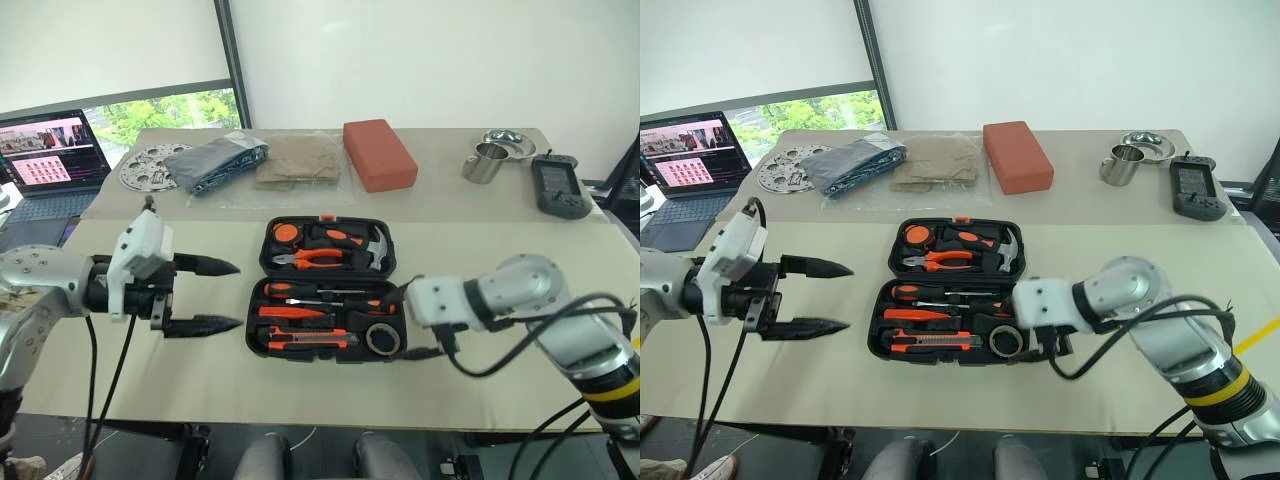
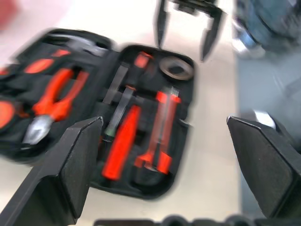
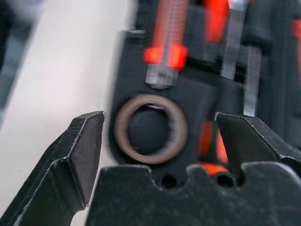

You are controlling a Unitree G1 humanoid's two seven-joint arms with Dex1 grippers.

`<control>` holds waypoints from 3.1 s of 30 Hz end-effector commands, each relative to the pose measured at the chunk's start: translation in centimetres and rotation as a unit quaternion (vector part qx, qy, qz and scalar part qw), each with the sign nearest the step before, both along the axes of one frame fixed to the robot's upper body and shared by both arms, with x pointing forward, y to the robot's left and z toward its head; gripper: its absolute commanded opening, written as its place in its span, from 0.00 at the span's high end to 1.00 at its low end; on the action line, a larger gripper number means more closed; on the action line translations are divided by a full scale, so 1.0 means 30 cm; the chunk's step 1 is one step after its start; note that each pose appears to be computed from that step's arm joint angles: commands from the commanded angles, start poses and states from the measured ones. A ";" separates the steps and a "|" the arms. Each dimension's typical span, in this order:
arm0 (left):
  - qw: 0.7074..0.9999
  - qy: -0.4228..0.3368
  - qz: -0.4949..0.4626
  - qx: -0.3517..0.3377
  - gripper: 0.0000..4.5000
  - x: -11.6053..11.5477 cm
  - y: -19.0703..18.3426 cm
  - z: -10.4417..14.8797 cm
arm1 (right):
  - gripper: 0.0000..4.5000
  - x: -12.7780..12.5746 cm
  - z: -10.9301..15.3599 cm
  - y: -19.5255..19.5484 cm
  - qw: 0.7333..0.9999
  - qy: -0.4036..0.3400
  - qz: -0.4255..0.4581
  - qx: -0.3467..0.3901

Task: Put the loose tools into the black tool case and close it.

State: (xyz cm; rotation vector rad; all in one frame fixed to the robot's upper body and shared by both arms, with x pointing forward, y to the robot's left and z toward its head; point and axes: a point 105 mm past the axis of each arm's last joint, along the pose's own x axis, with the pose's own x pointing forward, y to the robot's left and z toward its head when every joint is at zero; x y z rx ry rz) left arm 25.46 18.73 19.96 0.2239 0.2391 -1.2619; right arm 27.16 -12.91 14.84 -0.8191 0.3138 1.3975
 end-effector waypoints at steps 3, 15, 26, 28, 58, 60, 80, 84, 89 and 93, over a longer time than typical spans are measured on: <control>0.995 0.053 0.078 -0.011 0.00 0.122 0.091 -0.081 | 0.02 0.132 0.049 -0.115 0.982 0.055 -0.145 0.112; 0.955 0.230 0.158 -0.098 0.11 0.386 0.070 -0.149 | 0.00 0.359 0.023 -0.184 0.851 0.267 -0.377 0.248; 0.894 0.334 0.239 -0.178 0.16 0.464 0.047 -0.177 | 0.00 0.419 -0.027 -0.114 0.790 0.363 -0.421 0.258; 0.890 0.341 0.242 -0.184 0.17 0.467 0.041 -0.182 | 0.05 0.426 -0.027 -0.101 0.787 0.369 -0.419 0.263; 0.885 0.354 0.236 -0.192 0.48 0.470 -0.001 -0.225 | 1.00 0.445 0.003 -0.079 0.806 0.348 -0.377 0.295; 0.885 0.354 0.237 -0.187 0.63 0.467 0.003 -0.233 | 1.00 0.446 0.007 -0.078 0.807 0.347 -0.374 0.297; 0.950 0.174 0.230 -0.121 0.99 0.512 0.039 -0.219 | 1.00 0.476 0.111 -0.080 0.848 0.232 -0.292 0.378; 0.967 0.060 0.225 -0.104 0.99 0.536 0.050 -0.167 | 1.00 0.482 0.138 -0.085 0.860 0.173 -0.267 0.400; 0.970 -0.104 0.216 -0.043 0.99 0.549 0.053 -0.115 | 1.00 0.465 0.129 -0.080 0.888 0.087 -0.219 0.396; 0.963 -0.197 0.185 0.001 0.99 0.537 0.029 -0.096 | 1.00 0.470 0.141 -0.080 0.899 0.020 -0.203 0.388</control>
